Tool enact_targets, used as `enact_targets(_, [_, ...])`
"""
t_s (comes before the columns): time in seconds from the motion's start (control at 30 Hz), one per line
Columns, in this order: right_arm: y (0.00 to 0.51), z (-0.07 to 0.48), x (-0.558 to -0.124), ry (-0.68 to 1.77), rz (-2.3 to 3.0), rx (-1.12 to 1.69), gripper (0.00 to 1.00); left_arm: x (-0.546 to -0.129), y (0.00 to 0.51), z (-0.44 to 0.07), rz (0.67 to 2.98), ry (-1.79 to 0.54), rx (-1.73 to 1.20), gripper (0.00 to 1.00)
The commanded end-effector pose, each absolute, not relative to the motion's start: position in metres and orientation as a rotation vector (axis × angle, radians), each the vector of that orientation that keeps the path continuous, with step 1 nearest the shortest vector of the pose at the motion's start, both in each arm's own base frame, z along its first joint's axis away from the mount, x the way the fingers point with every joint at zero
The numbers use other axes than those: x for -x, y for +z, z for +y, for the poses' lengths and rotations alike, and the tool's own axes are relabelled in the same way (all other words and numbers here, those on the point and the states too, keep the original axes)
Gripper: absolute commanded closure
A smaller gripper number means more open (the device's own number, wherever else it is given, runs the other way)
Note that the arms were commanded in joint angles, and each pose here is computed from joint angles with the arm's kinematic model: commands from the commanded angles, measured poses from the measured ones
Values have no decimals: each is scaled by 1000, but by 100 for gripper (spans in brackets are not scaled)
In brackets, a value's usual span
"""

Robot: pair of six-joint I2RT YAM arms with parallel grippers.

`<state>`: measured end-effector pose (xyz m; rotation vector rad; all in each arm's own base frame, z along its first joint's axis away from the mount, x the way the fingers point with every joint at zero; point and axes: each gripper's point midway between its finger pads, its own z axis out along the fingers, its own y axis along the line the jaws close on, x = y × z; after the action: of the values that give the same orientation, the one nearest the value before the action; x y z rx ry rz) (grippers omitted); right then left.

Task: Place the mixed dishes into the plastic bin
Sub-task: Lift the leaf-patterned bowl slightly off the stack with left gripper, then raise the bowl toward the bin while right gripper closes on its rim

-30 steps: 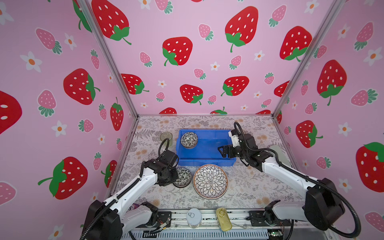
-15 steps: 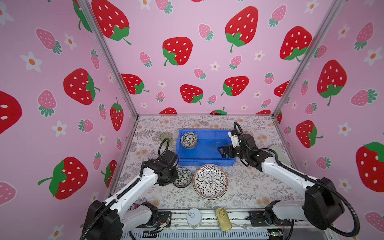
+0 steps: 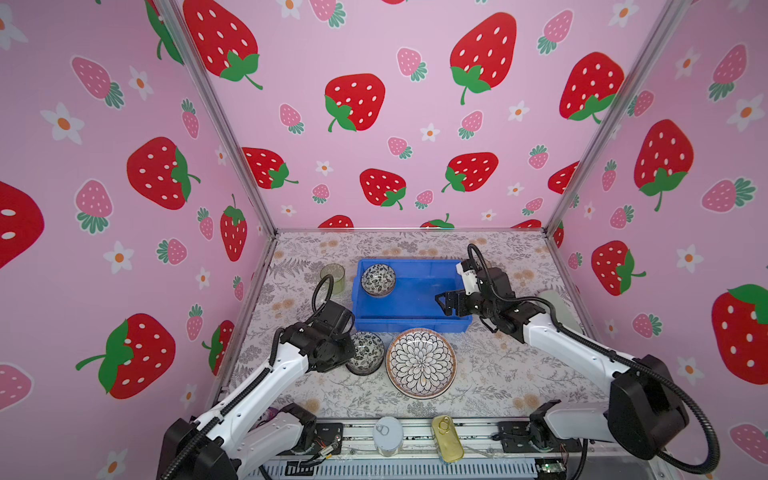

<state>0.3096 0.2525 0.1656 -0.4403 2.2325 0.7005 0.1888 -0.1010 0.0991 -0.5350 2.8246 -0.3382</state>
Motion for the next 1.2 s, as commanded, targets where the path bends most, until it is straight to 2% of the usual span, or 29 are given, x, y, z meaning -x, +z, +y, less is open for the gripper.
enact_targets(0.0, [177,254,-309,735,2200,443,5,-193,111,-108,2775,-420,561,100])
enact_targets(0.53, [191,279,-296,913,2264,518,9,-197,156,-126,2713,-587,471,100])
enact_targets(0.87, [218,289,-285,965,2284,532,19,-231,199,-143,2622,-572,356,100])
enact_targets(1.17, [235,310,-279,957,2290,600,30,-263,207,-172,2607,-563,272,100])
